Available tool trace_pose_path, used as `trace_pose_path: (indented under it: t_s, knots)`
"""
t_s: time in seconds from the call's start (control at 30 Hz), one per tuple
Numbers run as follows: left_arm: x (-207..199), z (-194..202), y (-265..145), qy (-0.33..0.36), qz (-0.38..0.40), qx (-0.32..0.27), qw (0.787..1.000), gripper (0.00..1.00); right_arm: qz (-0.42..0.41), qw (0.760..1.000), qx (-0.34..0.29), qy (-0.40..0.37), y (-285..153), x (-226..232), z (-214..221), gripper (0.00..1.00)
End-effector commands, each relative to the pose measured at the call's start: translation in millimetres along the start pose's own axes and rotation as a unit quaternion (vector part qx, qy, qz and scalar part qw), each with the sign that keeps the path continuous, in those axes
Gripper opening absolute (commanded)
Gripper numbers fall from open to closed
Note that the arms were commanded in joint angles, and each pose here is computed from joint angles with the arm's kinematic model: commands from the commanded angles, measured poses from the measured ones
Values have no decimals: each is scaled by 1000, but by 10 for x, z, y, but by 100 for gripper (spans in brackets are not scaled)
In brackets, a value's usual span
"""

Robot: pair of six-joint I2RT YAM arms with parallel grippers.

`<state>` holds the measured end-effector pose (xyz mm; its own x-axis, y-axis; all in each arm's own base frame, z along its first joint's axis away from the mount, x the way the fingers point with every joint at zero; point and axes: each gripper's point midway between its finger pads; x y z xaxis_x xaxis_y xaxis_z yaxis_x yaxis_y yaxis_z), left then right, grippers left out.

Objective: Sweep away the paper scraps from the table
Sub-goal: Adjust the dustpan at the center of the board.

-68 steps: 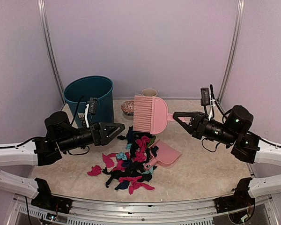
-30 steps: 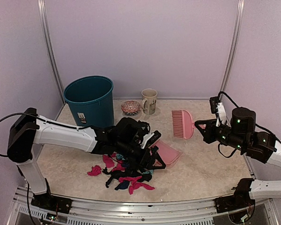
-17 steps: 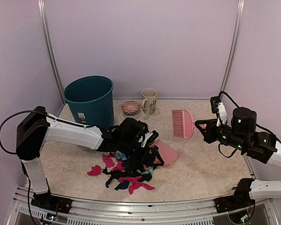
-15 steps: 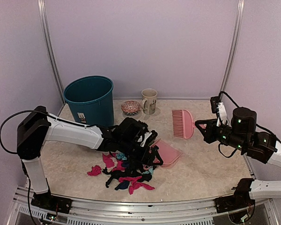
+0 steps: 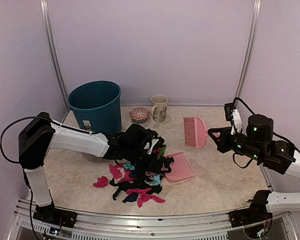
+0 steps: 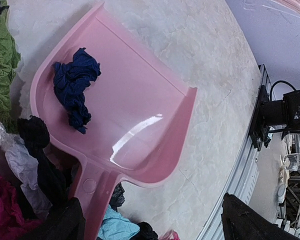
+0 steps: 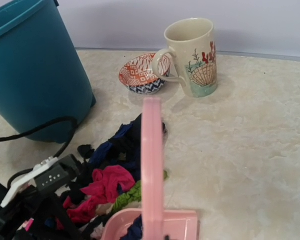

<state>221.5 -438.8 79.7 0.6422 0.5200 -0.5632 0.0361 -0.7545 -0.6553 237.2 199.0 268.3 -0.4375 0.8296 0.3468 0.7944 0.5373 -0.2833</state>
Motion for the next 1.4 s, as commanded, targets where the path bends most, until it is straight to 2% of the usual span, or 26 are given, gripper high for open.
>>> trace_pose_path:
  t_s: [0.0, 0.4, 0.63, 1.37]
  knots:
    - [28, -32, -59, 2, -4, -13, 1000, 93, -2, 1000, -15, 10, 17, 3, -73, 0]
    - [118, 89, -26, 7, -23, 9, 1000, 93, -1, 1000, -13, 8, 27, 0, -64, 0]
    - [19, 172, 25, 28, -35, 26, 999, 93, -1, 1000, -11, 6, 35, -5, -40, 0]
    - [-441, 42, 464, 50, 31, 48, 997, 93, 7, 1000, -23, 3, -132, -54, -111, 0]
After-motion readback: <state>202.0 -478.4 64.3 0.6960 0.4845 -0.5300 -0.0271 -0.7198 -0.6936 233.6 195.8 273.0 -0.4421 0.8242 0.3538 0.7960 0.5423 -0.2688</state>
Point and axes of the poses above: each gripper's point midway between its finger pads, its own y axis out along the fingers, its own x axis along the line the jaws close on, z = x × y, and after that the axes turned 5 degrees about y, right-handed
